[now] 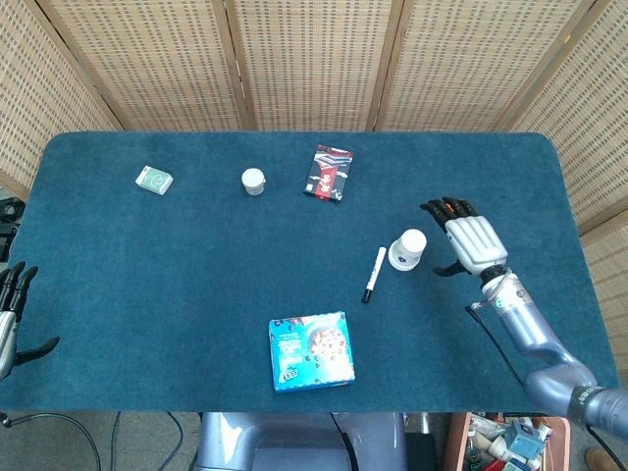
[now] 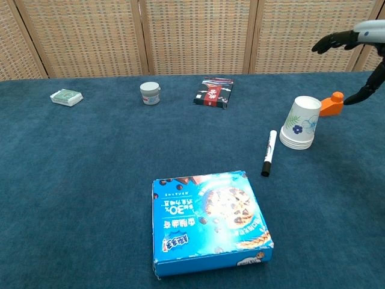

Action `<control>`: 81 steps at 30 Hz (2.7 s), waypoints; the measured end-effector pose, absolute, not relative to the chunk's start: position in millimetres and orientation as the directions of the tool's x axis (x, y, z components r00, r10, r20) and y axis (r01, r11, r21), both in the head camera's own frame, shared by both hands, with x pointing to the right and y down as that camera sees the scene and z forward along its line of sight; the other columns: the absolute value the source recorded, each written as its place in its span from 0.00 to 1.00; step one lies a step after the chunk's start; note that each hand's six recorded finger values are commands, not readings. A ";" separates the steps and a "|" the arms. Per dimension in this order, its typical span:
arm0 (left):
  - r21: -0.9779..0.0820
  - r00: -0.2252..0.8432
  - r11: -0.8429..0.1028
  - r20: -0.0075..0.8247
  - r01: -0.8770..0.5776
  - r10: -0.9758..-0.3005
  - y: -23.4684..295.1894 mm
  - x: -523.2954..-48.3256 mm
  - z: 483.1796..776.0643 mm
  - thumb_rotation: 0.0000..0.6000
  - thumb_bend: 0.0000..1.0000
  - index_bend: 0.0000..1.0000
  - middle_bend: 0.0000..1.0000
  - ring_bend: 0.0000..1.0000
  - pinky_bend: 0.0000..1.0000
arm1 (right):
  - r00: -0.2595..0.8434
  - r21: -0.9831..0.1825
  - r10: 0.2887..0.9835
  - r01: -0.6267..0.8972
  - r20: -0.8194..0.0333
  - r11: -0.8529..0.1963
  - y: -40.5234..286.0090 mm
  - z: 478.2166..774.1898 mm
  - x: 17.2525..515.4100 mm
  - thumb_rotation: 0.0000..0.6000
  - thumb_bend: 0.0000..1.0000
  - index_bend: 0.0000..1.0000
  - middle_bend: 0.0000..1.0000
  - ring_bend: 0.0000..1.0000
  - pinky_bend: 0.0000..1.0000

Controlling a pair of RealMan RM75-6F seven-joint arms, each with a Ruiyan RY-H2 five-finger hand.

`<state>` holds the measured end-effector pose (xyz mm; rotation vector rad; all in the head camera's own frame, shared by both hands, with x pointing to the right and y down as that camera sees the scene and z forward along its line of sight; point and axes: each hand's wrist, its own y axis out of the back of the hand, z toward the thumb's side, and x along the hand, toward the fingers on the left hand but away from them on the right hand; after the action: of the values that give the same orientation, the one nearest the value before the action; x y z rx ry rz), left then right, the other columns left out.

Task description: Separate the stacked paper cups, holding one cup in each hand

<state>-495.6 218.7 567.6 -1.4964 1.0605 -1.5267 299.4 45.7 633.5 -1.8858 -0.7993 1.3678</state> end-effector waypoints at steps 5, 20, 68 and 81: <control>-0.921 -0.060 -0.389 0.390 -0.035 -0.919 216.8 -496.5 569.7 1.00 0.13 0.00 0.00 0.00 0.00 | 0.250 -0.770 0.759 0.069 -0.602 -0.634 39.2 658.3 287.4 1.00 0.24 0.17 0.28 0.18 0.23; -0.908 -0.085 -0.417 0.418 -0.022 -0.905 212.5 -499.9 581.0 1.00 0.13 0.00 0.00 0.00 0.00 | 0.196 -0.743 0.741 0.075 -0.643 -0.665 27.3 698.3 274.2 1.00 0.27 0.32 0.40 0.29 0.43; -0.826 0.267 -0.555 0.515 -0.098 -0.814 57.7 -355.9 606.6 1.00 0.13 0.06 0.00 0.00 0.00 | 0.429 -0.519 0.796 0.605 -0.426 -0.604 21.5 598.2 215.8 1.00 0.39 0.56 0.62 0.50 0.63; -0.930 0.420 -0.339 0.253 -0.143 -0.871 34.2 -262.3 613.5 1.00 0.14 0.20 0.00 0.00 0.00 | 0.438 -0.410 0.770 0.665 -0.464 -0.625 25.0 609.8 186.0 1.00 0.39 0.56 0.62 0.50 0.63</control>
<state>-262.3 34.2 613.5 -1.7591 0.8807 -0.9971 186.0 25.0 609.8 -2.5194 -1.2689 0.9449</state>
